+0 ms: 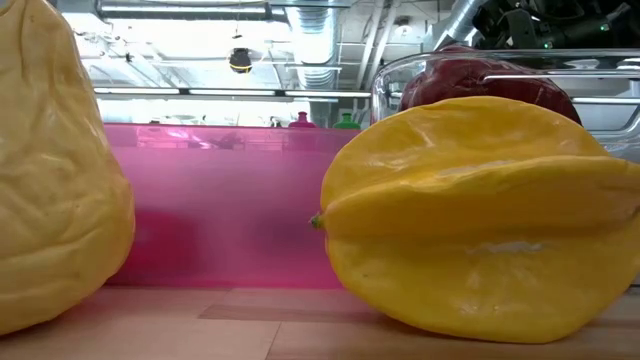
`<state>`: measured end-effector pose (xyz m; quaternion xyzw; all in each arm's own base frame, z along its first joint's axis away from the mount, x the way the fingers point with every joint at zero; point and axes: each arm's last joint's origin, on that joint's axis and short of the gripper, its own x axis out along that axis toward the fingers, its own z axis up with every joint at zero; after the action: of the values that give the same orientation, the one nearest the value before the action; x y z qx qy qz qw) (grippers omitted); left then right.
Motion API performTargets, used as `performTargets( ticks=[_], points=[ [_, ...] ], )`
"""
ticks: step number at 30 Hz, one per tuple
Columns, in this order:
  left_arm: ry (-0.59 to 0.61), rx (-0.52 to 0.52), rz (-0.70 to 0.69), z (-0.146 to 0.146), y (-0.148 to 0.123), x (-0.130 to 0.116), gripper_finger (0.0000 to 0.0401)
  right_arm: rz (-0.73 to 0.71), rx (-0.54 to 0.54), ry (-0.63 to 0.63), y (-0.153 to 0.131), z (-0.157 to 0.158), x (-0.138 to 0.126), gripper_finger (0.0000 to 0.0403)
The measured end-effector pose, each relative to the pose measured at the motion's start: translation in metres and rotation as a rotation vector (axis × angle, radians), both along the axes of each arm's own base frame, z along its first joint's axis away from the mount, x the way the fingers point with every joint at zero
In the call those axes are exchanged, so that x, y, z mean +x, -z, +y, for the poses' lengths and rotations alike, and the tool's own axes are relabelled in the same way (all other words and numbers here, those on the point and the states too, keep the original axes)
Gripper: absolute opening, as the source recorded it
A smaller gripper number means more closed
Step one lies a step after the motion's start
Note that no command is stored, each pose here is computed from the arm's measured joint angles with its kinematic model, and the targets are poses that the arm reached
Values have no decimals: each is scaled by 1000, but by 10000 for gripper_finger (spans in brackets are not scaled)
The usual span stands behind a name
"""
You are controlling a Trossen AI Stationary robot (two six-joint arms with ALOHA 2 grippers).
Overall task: Pick & Place Food Item
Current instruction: Put the blue and pink tuna can into the red bin
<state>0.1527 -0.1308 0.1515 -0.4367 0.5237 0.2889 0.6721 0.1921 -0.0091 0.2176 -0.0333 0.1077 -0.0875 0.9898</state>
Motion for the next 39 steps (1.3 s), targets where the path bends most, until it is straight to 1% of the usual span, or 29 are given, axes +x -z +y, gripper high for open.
performTargets(
  ticks=[2,8,10,16,19,22,26,32,36,39],
  points=[
    [15,1,-6,0,0,0,343,0,0,0,0,0,0,0],
    [12,-10,-19,1,-3,0,329,-1,0,0,0,0,0,0],
    [17,-24,-37,2,-8,-1,322,-2,0,0,0,0,0,0],
    [85,-68,-126,11,-31,-11,300,-1,0,0,0,0,0,0],
    [93,-100,-84,19,-40,-22,289,-1,0,0,0,0,0,0],
    [104,-155,19,25,-43,-33,278,0,0,-1,0,0,0,0],
    [128,-201,123,27,-43,-40,266,0,0,-1,0,0,0,0],
    [135,-217,137,26,-43,-40,265,0,0,-1,0,0,0,0],
    [141,-219,139,26,-43,-41,279,1,0,-1,0,0,0,0],
    [151,-221,142,25,-43,-42,298,2,0,-2,0,0,0,0]
  ],
)
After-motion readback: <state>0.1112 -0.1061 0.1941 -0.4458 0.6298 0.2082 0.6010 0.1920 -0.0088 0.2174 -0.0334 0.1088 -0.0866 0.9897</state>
